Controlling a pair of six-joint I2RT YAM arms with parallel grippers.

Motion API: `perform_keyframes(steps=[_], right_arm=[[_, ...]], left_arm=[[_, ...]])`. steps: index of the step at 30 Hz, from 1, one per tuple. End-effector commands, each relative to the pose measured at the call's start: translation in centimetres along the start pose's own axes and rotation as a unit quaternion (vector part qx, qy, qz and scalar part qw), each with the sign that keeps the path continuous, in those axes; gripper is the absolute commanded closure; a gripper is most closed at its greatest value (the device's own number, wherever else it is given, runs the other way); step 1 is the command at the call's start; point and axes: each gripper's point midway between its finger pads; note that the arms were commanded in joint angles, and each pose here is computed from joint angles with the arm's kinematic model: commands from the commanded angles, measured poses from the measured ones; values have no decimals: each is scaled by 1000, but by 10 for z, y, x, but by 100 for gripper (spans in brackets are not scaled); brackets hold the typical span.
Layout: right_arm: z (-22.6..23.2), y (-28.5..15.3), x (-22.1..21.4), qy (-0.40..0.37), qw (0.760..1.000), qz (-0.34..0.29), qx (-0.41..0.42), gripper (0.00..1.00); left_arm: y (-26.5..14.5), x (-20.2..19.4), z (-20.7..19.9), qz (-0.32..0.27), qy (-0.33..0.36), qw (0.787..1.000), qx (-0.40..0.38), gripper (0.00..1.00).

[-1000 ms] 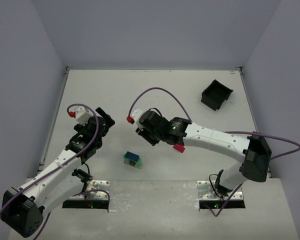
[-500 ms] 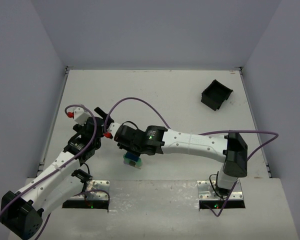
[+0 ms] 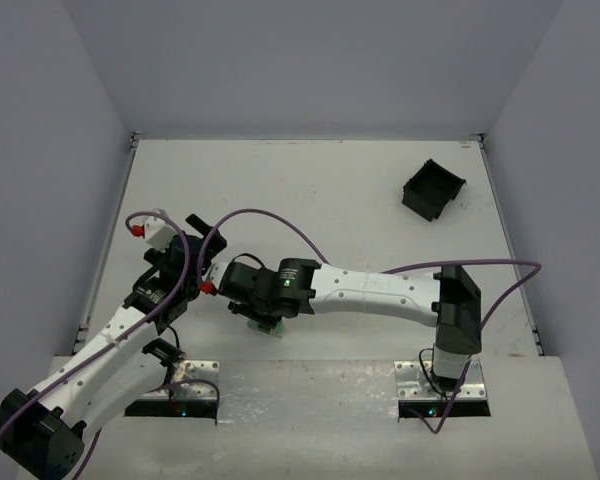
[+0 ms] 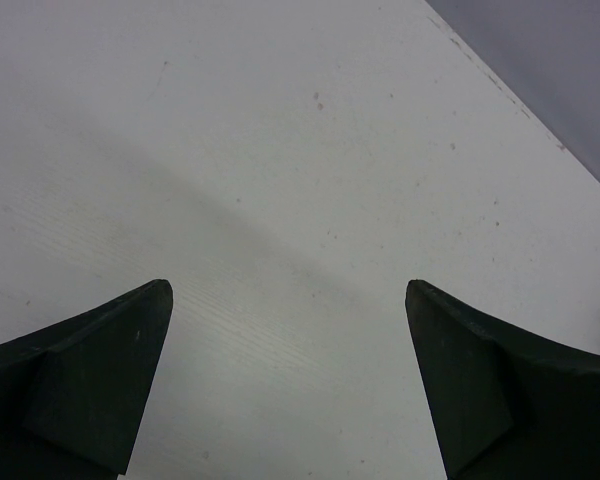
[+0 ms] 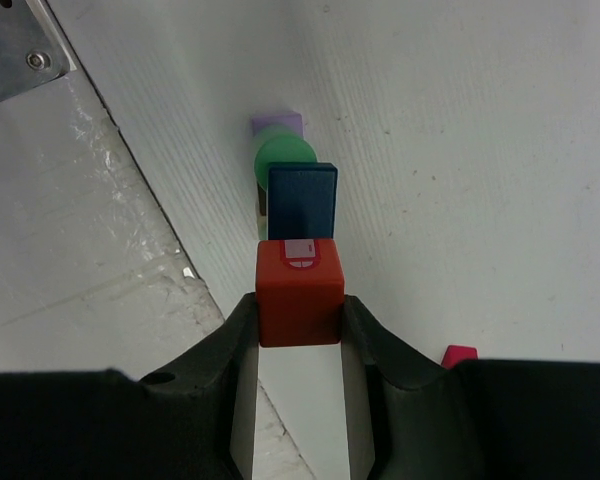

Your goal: Build the wood block tower

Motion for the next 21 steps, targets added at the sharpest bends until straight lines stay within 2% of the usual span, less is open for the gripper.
perform_keyframes(steps=[1, 21], right_arm=[[0, -2, 21, -1, 1000, -20, 0, 79], [-4, 8, 19, -15, 1000, 11, -16, 73]], left_arm=[[-2, 10, -7, -12, -16, 1000, -10, 0], [-3, 10, -9, -9, -18, 1000, -17, 0]])
Point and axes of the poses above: each gripper's point midway between its finger pads, its own y axis out along the fingers, its own z axis along the line the jaws close on, x = y × z, and after that the axes turned 3 degrees about -y, right-handed
